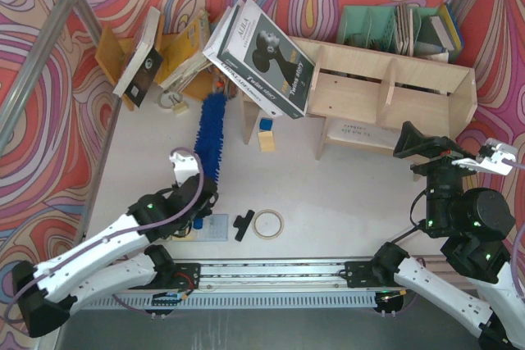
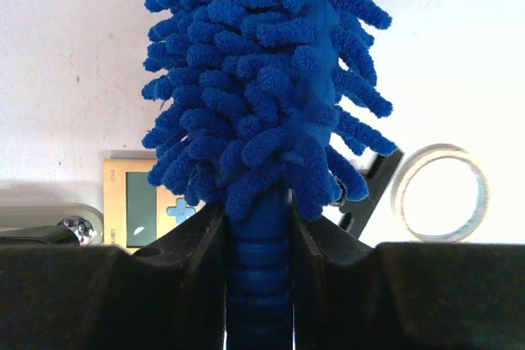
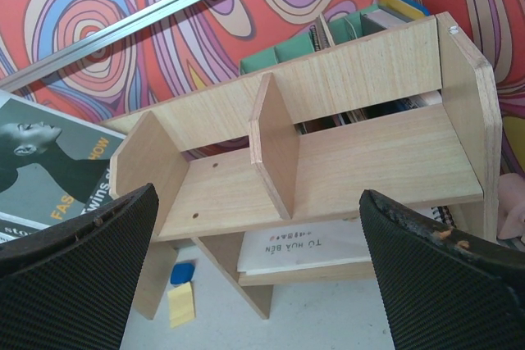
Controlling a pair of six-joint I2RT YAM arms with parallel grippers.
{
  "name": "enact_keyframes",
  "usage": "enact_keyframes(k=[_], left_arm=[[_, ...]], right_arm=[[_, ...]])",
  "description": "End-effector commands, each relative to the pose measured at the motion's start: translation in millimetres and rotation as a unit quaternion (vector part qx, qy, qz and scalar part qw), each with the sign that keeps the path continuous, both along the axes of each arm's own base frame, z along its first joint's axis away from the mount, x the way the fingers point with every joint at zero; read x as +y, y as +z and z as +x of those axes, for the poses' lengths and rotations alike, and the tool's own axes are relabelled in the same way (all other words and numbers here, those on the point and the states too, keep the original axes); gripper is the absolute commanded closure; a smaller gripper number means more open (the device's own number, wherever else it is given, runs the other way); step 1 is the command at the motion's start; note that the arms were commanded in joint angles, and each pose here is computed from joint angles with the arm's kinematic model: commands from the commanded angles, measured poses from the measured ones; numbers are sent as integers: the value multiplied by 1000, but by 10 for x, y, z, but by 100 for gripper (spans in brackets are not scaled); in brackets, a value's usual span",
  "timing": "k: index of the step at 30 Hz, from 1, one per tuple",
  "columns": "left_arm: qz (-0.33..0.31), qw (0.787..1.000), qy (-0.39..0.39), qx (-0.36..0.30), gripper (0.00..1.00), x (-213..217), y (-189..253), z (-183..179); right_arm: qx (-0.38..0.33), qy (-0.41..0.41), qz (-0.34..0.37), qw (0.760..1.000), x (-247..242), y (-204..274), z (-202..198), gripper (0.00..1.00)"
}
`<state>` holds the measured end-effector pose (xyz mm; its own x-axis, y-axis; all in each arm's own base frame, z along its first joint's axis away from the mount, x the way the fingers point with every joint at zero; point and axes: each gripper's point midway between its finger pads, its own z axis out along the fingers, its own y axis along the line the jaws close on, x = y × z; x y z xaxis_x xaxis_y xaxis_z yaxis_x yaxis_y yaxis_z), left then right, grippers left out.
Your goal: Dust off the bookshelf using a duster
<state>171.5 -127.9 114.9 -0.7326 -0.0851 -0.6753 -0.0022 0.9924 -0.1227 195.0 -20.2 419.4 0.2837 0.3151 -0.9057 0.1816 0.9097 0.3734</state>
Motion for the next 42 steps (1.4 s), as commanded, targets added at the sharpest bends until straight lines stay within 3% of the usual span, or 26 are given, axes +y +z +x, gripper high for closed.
enact_keyframes(k=[1, 14, 27, 35, 42], left_arm=[[-26, 997, 1, -68, 100, 42, 510, 112], [-59, 994, -78, -52, 100, 53, 1142, -188], [-106, 978, -106, -143, 100, 180, 1812, -231], [-38, 981, 3, -188, 100, 685, 1948, -83], [-91, 957, -3, -275, 100, 700, 2345, -33]], right_arm=[[0, -9, -7, 1000, -4, 13, 29, 1], [0, -7, -7, 1000, 29, 12, 62, 1], [3, -1, -4, 1000, 56, -3, 75, 1], [1, -2, -1, 1000, 30, 14, 43, 1], [3, 0, 1, 1000, 49, -9, 61, 1]])
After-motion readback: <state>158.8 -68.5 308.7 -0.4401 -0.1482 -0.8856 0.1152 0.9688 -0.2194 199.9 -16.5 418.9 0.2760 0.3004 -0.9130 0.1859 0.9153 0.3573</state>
